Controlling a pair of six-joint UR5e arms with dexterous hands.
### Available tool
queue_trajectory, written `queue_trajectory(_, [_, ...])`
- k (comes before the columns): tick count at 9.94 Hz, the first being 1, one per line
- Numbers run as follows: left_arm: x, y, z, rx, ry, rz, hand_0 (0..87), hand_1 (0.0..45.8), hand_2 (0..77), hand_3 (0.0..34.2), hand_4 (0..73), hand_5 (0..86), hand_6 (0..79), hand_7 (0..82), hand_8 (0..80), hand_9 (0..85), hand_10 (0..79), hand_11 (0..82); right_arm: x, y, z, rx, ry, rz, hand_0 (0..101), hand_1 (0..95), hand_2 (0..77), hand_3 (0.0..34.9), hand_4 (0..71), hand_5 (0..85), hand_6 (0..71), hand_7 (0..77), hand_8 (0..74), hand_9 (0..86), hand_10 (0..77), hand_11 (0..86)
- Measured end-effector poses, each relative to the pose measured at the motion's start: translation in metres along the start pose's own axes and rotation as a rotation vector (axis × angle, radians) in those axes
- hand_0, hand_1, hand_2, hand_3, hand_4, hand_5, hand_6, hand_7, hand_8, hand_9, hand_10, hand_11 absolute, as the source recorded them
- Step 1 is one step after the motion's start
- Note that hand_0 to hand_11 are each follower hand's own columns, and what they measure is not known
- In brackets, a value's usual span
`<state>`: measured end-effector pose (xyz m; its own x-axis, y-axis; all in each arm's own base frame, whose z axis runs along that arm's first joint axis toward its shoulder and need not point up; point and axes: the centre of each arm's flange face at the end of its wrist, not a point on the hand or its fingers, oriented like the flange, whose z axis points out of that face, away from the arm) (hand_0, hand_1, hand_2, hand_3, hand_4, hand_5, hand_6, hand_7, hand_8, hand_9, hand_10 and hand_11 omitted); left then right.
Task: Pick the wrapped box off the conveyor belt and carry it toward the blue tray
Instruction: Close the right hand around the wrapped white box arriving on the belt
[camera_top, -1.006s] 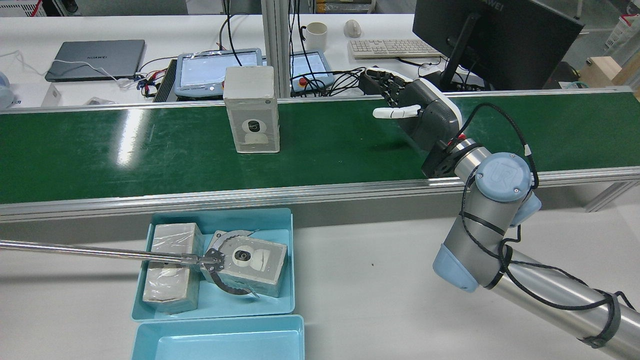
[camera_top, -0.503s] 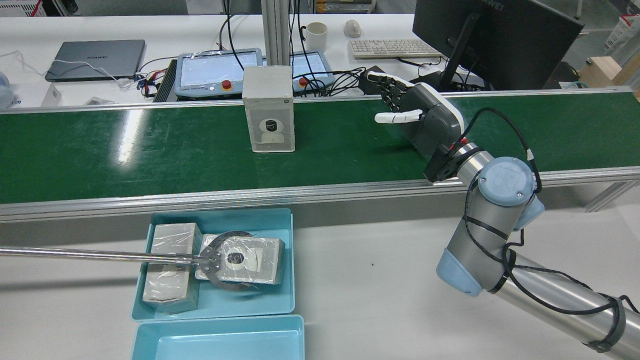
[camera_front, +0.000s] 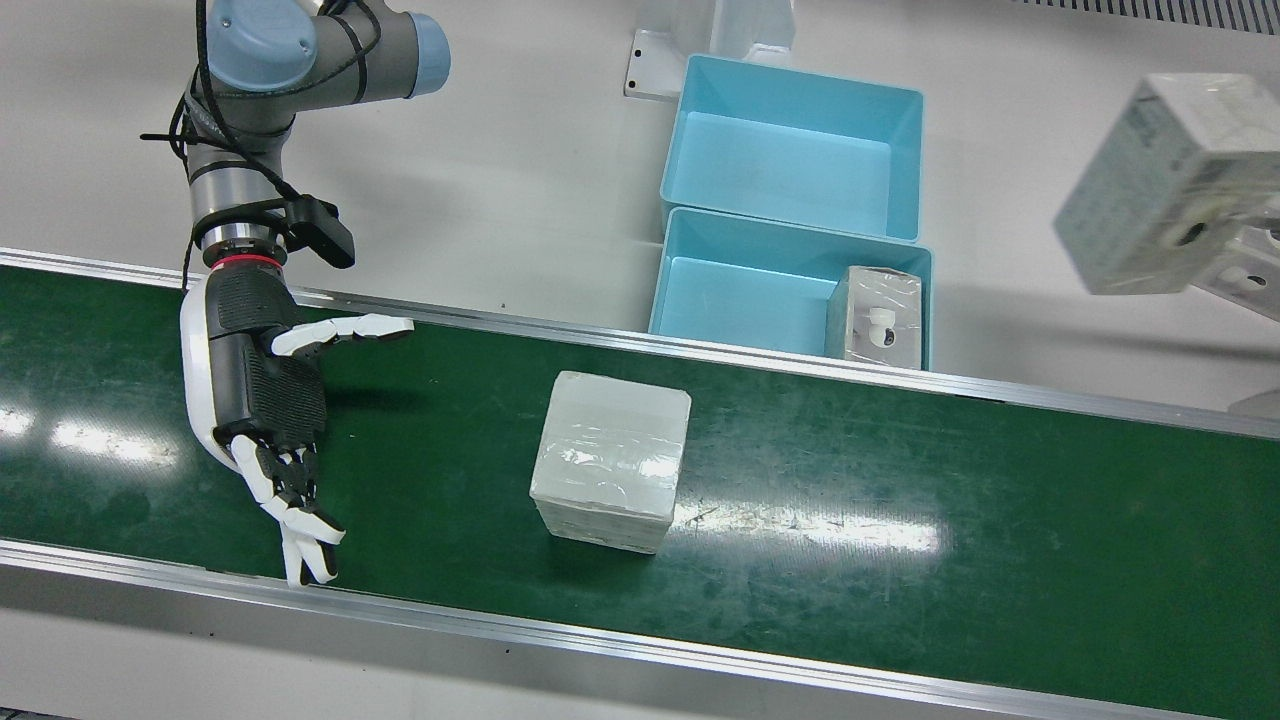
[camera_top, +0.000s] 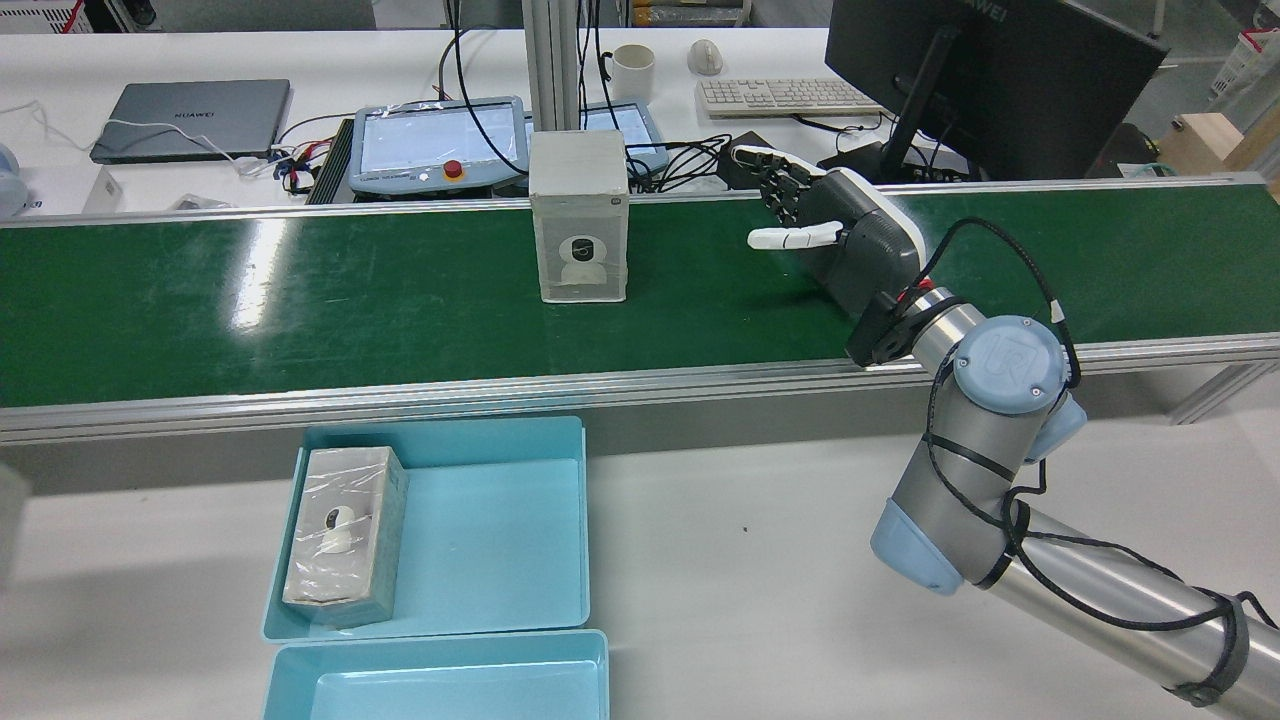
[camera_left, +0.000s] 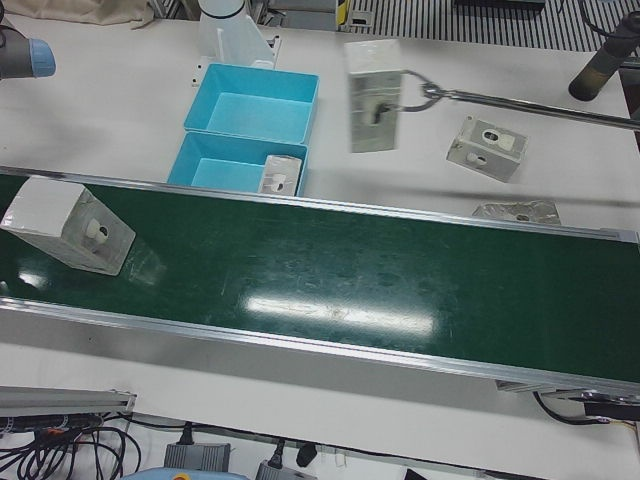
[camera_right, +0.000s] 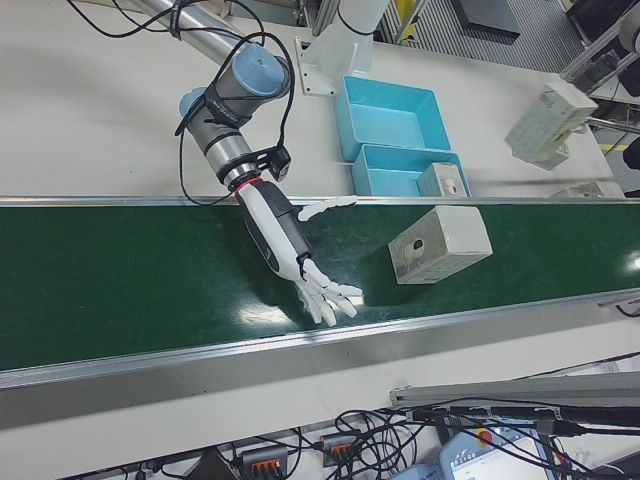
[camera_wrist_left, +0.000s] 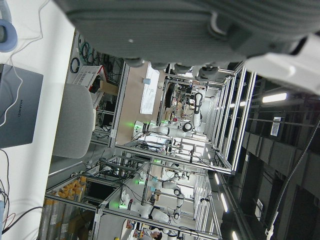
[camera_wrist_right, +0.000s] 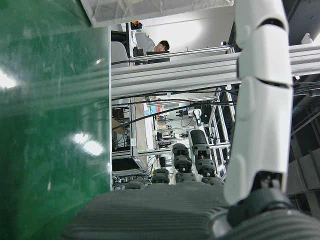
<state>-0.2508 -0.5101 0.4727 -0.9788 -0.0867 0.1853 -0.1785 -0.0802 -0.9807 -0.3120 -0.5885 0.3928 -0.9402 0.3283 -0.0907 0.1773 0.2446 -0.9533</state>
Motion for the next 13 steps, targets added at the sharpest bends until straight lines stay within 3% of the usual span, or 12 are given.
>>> queue_trajectory(1, [0.0, 0.0, 0.0, 0.0, 0.0, 0.0, 0.0, 0.0, 1.1, 0.0, 0.0, 1.1, 0.5, 0.5, 0.5, 0.0, 0.5, 0.5, 0.0005, 0.0005, 0.0002, -0.001, 0.001, 0.0, 47, 14.2, 12.0, 0.0, 8.7, 20.7, 3.8, 3.3, 1.1, 4.4, 0.0, 1.1])
queue_trajectory(2, [0.0, 0.0, 0.0, 0.0, 0.0, 0.0, 0.0, 0.0, 1.1, 0.0, 0.0, 1.1, 0.5, 0.5, 0.5, 0.5, 0.5, 0.5, -0.0002, 0.0011, 0.0005, -0.003, 0.0, 0.001, 47, 14.2, 12.0, 0.0, 11.5, 20.7, 3.8, 3.3, 1.1, 4.4, 0.0, 1.1])
queue_trajectory(13, [0.0, 0.0, 0.0, 0.0, 0.0, 0.0, 0.0, 0.0, 0.5, 0.0, 0.0, 1.1, 0.5, 0.5, 0.5, 0.0, 0.5, 0.5, -0.0075, 0.0001, 0.0023, -0.002, -0.01, -0.011, 47, 15.3, 13.6, 0.0, 10.9, 19.6, 3.3, 3.3, 0.5, 3.8, 0.0, 0.5])
